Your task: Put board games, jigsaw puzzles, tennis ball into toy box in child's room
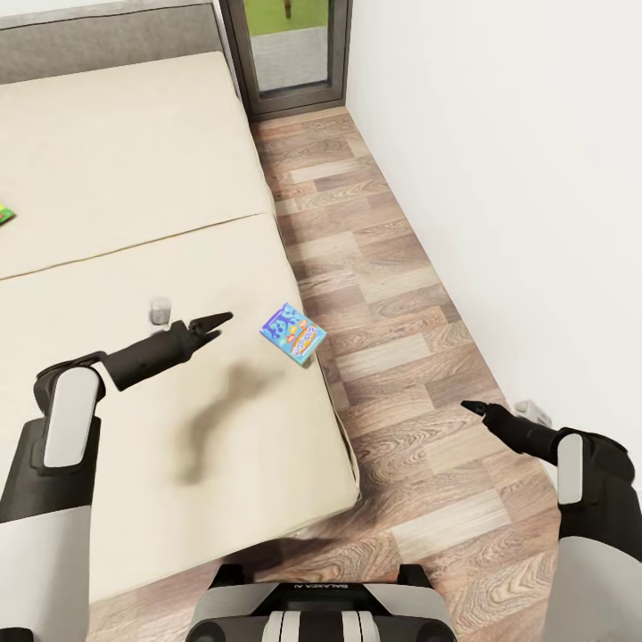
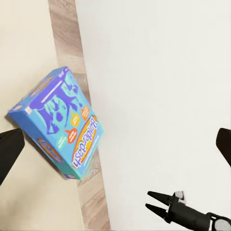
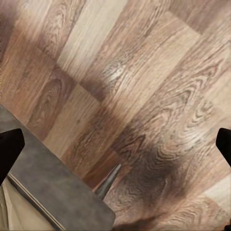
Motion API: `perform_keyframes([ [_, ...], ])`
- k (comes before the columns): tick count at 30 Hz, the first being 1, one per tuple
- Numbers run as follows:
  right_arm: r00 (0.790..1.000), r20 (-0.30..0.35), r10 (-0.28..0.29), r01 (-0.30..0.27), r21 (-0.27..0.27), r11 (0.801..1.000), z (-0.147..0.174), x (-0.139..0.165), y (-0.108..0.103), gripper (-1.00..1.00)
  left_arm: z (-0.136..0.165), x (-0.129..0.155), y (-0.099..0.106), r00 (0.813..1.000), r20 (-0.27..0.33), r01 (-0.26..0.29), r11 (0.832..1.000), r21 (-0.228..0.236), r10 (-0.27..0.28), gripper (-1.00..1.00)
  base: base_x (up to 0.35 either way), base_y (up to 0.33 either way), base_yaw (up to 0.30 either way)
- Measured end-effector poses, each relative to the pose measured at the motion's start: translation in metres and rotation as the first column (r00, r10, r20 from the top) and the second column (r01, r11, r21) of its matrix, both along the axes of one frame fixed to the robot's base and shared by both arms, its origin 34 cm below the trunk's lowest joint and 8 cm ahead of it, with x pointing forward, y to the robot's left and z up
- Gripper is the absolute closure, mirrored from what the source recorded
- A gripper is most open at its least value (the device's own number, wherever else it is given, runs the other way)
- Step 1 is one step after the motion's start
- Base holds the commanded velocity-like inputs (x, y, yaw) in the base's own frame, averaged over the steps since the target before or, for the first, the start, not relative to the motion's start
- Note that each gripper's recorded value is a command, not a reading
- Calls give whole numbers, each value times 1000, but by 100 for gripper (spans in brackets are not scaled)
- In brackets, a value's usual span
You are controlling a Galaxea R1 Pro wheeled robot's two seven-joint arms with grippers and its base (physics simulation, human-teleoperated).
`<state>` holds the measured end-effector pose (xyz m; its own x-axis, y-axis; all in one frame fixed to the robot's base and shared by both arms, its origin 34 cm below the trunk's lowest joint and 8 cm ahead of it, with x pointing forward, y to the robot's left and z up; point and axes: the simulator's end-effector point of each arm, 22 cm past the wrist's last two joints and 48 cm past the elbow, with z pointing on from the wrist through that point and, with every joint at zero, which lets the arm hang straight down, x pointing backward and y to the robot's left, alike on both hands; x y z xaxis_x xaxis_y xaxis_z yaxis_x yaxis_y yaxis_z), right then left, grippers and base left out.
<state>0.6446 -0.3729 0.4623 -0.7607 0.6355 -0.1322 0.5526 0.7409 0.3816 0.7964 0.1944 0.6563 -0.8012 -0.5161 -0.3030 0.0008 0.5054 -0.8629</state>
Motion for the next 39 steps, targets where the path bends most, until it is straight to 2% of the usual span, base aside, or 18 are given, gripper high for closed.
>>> perform_keyframes([
  [2, 1000, -4, -6, 6, 19, 1000, -4, 1, 5, -100, 1, -9, -16, 1000, -8, 8, 999, -44, -9, -100, 0, 0, 0],
  [5, 1000, -2, -5, 5, 29, 1000, -4, 2, 7, -100, 1, -15, -23, 1000, -14, 10, 998, -67, -11, -100, 0, 0, 0],
  [7, 1000, 16, -2, 1, 61, 998, -3, 7, 15, -100, 2, -25, -32, 1000, -26, 10, 995, -102, -12, -100, 0, 0, 0],
  [8, 1000, 16, -1, 0, 61, 998, -3, 7, 15, -100, 2, -25, -33, 1000, -26, 10, 995, -103, -12, -100, 0, 0, 0],
  [10, 999, 47, 3, -8, 103, 995, 1, 15, 25, -100, 2, -32, -38, 999, -39, 5, 992, -123, -10, -100, 0, 0, 0],
  [11, 999, 47, 4, -9, 103, 995, 1, 15, 25, -100, 2, -32, -38, 999, -39, 5, 992, -124, -10, -100, 0, 0, 0],
  [13, 996, 83, 6, -18, 142, 990, 7, 23, 31, -100, 4, -36, -46, 999, -48, 8, 989, -148, -15, -100, 0, 0, 0],
  [15, 995, 100, 6, -22, 157, 987, 10, 27, 33, -100, 5, -38, -52, 998, -51, 19, 987, -158, -27, -100, 0, 0, 0],
  [16, 995, 100, 7, -22, 156, 987, 10, 27, 33, -100, 5, -39, -53, 998, -51, 19, 987, -158, -28, -100, 0, 0, 0],
  [19, 990, 143, 5, -31, 181, 983, 18, 40, 36, -100, 6, -48, -74, 995, -61, 70, 983, -167, -81, -100, 0, 0, 0],
  [24, 986, 169, 2, -36, 197, 980, 23, 50, 39, -100, 1, -54, -81, 991, -79, 96, 985, -145, -108, -100, 0, 0, 0],
  [28, 987, 159, -5, -31, 222, 974, 18, 50, 45, -100, -4, -56, -80, 989, -95, 100, 987, -126, -112, -100, 0, 0, 0],
  [30, 991, 134, -13, -23, 264, 964, 8, 50, 55, -100, -7, -57, -79, 988, -109, 98, 989, -115, -110, -100, 0, 0, 0],
  [33, 992, 123, -17, -19, 288, 957, 4, 52, 62, -100, -7, -58, -78, 987, -115, 95, 989, -115, -109, -100, 0, 0, 0],
  [35, 994, 109, -25, -12, 328, 945, -1, 58, 73, -100, -6, -57, -78, 987, -122, 89, 988, -125, -105, -100, 0, 0, 0],
  [39, 995, 100, -28, -9, 354, 935, -4, 63, 80, -100, -4, -55, -77, 987, -129, 81, 987, -140, -100, -100, 0, 0, 0],
])
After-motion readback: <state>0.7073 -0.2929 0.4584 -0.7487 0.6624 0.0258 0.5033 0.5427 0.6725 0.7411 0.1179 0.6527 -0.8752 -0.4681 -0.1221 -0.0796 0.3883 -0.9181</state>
